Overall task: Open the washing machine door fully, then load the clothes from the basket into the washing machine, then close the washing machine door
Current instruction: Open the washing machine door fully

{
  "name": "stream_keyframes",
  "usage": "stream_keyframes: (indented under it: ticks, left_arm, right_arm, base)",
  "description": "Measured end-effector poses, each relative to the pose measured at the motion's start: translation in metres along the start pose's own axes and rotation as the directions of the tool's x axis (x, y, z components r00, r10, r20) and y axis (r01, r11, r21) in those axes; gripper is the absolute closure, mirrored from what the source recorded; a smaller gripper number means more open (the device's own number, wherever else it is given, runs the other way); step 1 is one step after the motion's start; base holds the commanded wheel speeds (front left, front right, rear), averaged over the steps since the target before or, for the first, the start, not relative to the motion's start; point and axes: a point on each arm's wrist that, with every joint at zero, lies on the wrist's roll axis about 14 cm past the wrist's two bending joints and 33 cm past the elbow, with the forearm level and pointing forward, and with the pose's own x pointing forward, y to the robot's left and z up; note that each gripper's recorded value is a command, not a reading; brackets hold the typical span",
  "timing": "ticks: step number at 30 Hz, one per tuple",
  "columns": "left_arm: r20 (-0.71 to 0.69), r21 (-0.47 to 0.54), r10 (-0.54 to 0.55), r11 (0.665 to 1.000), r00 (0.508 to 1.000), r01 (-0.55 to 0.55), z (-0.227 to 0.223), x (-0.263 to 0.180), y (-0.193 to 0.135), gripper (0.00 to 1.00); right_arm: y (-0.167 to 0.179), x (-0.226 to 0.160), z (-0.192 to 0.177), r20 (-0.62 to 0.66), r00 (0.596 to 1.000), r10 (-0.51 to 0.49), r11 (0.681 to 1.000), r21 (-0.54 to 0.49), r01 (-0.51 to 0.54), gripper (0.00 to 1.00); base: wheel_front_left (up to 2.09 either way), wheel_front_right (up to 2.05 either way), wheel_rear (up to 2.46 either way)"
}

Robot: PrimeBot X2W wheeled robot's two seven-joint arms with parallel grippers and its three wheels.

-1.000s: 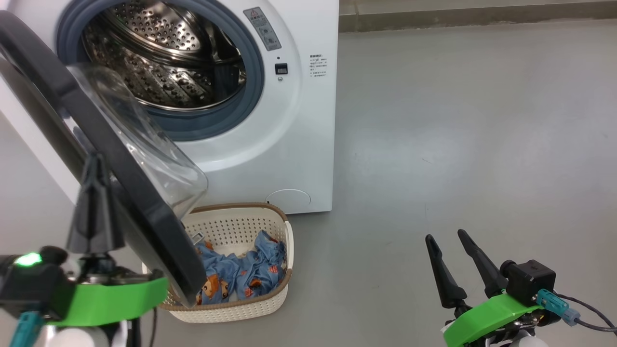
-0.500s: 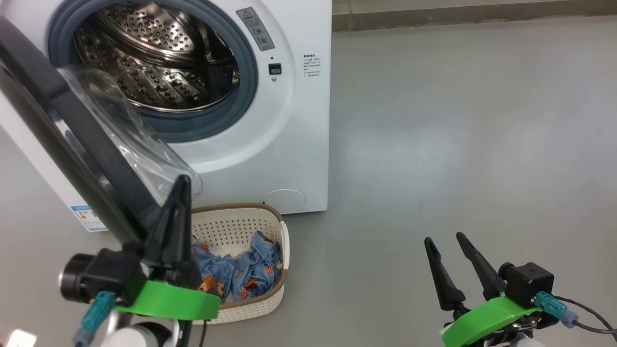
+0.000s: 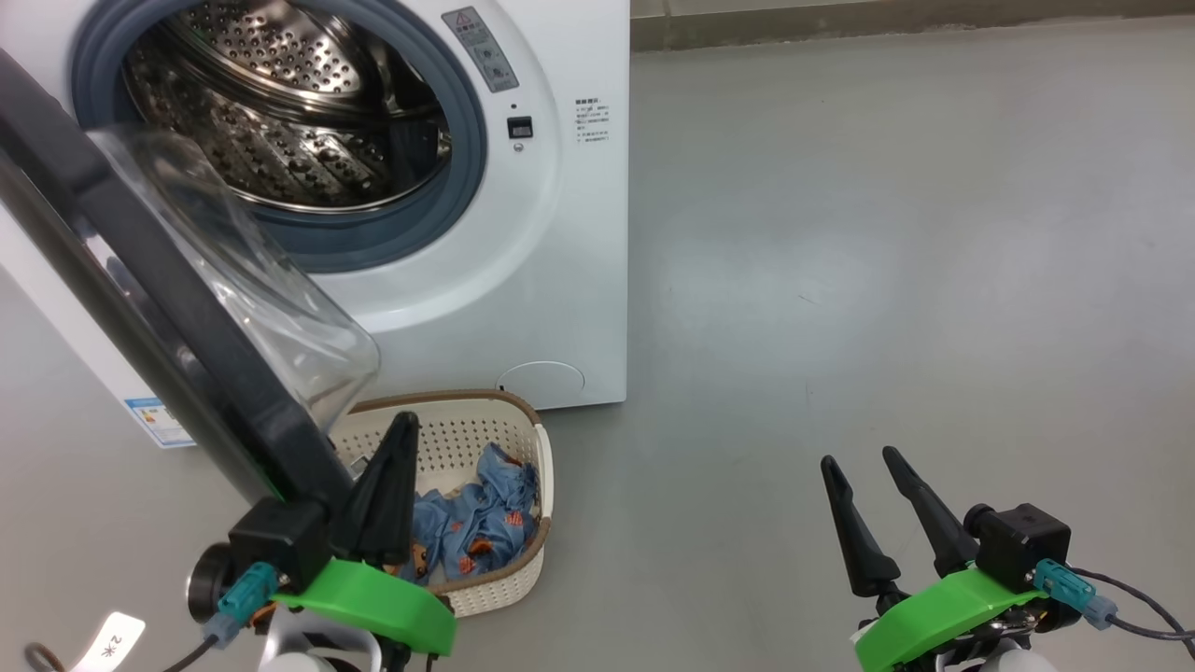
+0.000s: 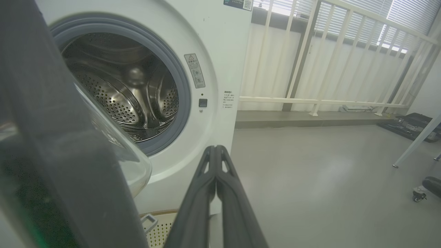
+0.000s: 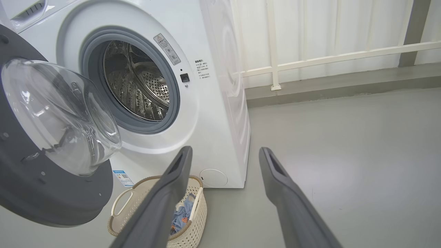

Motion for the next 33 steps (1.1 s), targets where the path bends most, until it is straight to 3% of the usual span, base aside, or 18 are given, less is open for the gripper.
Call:
stream_keyframes:
  ticks: [12, 33]
  left_arm:
    - [-0.100, -0.024, 0.076, 0.997, 0.992, -0.078, -0.037, -0.008, 0.022, 1.00]
    - [-0.090, -0.017, 0.134, 0.991, 0.987, -0.136, -0.039, -0.014, 0.042, 1.00]
  right_arm:
    - [-0.002, 0.001, -0.001, 0.002, 1.000, -0.004, 1.000, 0.000, 0.004, 0.00]
    - [0.005, 0.004, -0.002, -0.001, 1.000, 0.015, 1.000, 0.000, -0.015, 0.00]
  base:
    - [0.00, 0.00, 0.00]
    - [0.00, 0.00, 0.00]
